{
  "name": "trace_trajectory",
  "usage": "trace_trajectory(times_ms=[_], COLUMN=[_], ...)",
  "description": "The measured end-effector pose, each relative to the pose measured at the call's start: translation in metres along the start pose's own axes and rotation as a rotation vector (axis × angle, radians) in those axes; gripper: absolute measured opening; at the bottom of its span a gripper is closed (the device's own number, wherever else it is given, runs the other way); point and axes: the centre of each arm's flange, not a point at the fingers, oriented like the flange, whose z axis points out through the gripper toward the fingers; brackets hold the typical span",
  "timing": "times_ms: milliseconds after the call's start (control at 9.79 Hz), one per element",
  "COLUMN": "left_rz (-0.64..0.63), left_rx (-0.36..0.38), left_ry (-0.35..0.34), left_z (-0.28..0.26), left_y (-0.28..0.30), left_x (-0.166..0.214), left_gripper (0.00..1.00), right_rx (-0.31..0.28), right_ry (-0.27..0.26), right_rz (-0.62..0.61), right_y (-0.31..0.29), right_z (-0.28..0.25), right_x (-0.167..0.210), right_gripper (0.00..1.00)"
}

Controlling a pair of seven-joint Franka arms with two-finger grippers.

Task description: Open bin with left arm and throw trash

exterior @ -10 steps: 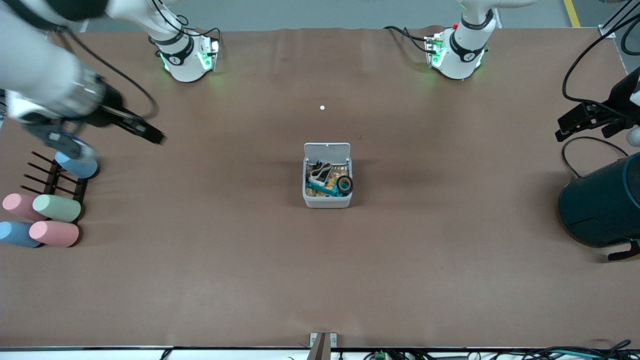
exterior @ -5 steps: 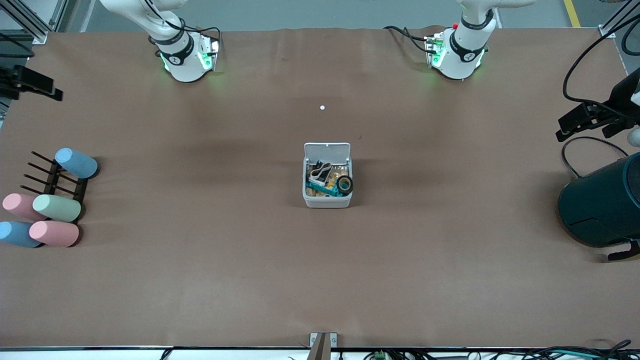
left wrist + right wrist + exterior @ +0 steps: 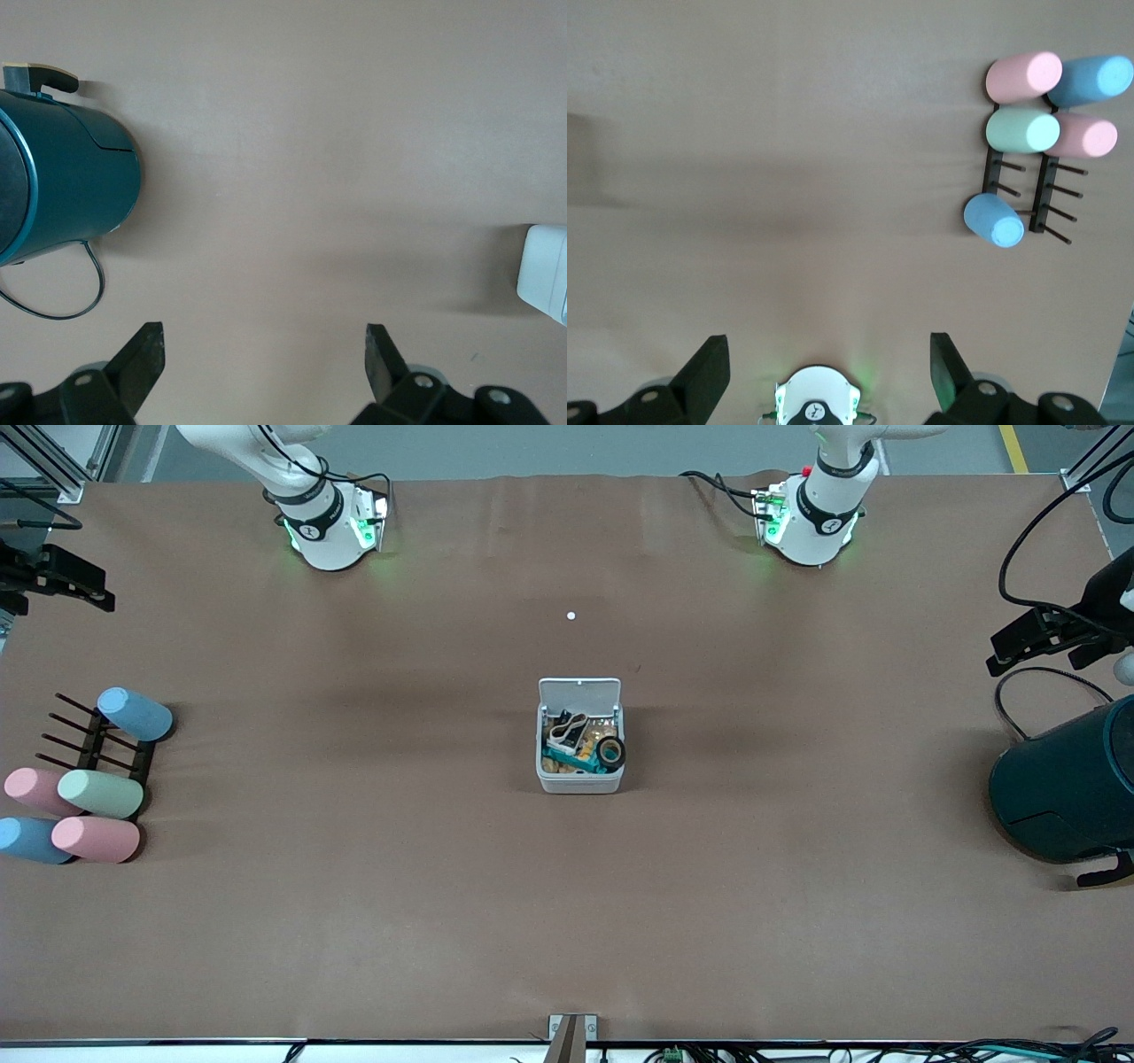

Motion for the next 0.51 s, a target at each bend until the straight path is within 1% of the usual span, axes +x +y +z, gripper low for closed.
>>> trace_trajectory(times_ms=[511], left_rz=[-0.001], left_rx=[0.0], left_ry=[0.0], left_z=[0.0], left_y=[-0.001], left_x=[0.0], left_gripper=[1.0], right_rx=[0.001], right_ry=[-0.015], right_rz=[-0.013], right_y=[-0.001], right_z=[0.018], right_x=[0.008], right_gripper=[1.0])
